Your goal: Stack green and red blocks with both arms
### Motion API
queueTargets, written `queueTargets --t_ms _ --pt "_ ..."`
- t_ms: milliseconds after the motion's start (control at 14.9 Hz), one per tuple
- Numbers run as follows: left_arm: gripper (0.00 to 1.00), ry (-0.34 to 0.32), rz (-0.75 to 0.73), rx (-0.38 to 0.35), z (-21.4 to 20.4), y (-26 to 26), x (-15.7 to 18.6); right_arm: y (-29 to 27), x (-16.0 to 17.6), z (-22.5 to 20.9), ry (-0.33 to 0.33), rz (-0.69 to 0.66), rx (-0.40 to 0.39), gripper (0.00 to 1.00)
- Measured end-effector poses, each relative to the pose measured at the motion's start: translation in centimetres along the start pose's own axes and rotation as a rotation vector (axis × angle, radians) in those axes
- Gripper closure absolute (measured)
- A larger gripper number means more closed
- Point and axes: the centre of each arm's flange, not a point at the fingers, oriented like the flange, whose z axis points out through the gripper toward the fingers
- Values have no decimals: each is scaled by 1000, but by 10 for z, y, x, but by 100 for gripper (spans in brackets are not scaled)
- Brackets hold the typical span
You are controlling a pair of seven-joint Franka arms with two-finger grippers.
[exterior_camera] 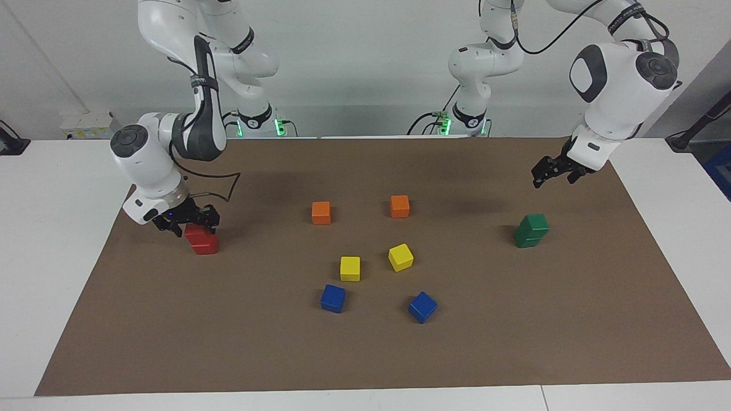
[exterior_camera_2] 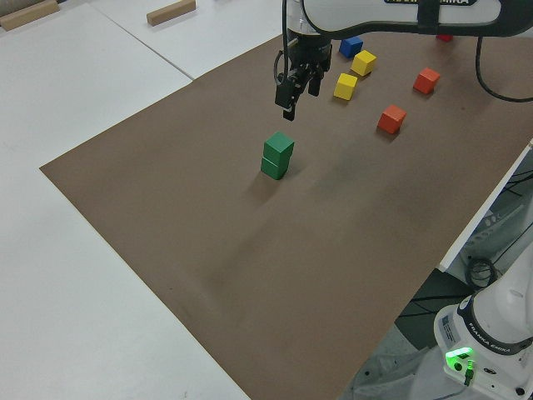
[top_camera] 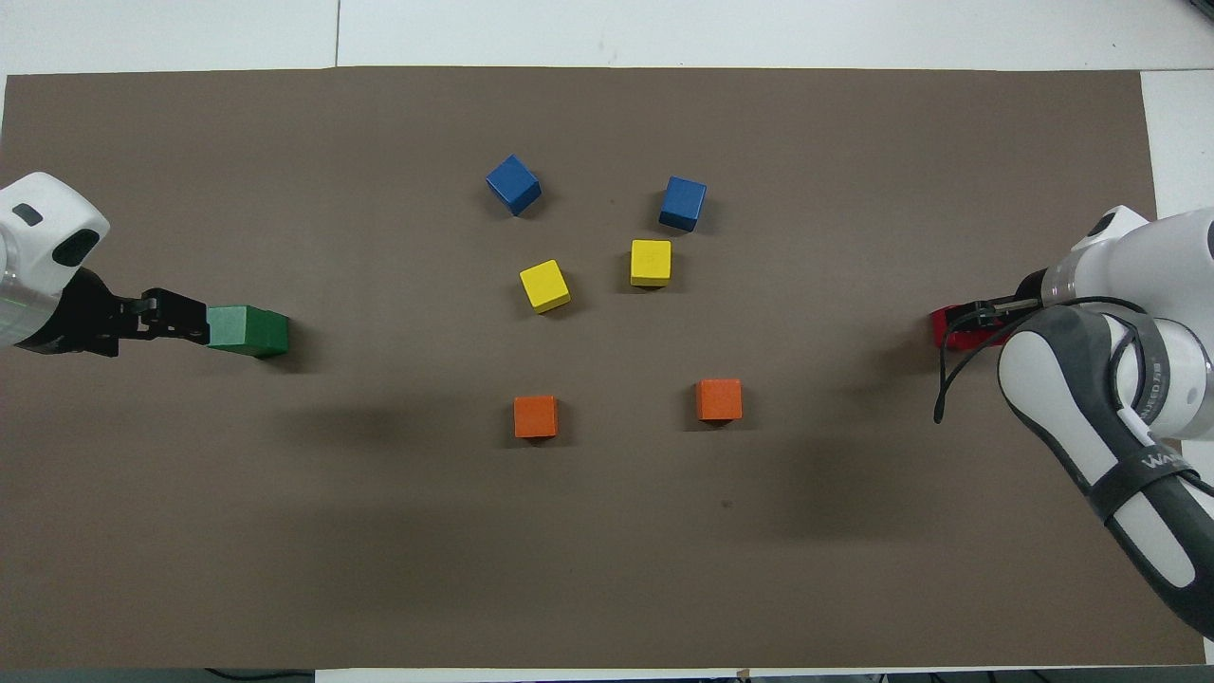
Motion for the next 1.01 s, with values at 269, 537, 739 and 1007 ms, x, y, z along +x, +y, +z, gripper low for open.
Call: queueTargets --t_ms 269,537,739,1007 --pt "0 -3 53 5 2 30 -3 1 5 -6 15 0 -3 0" --pt "0 -4 70 5 2 40 -4 -3 24 -36 44 -9 -7 0" --pt "0 -3 57 -3 3 35 0 -18 40 -81 31 0 -2 0" --pt "0 6 50 -7 -1 32 9 -42 37 -166 38 3 -1 0"
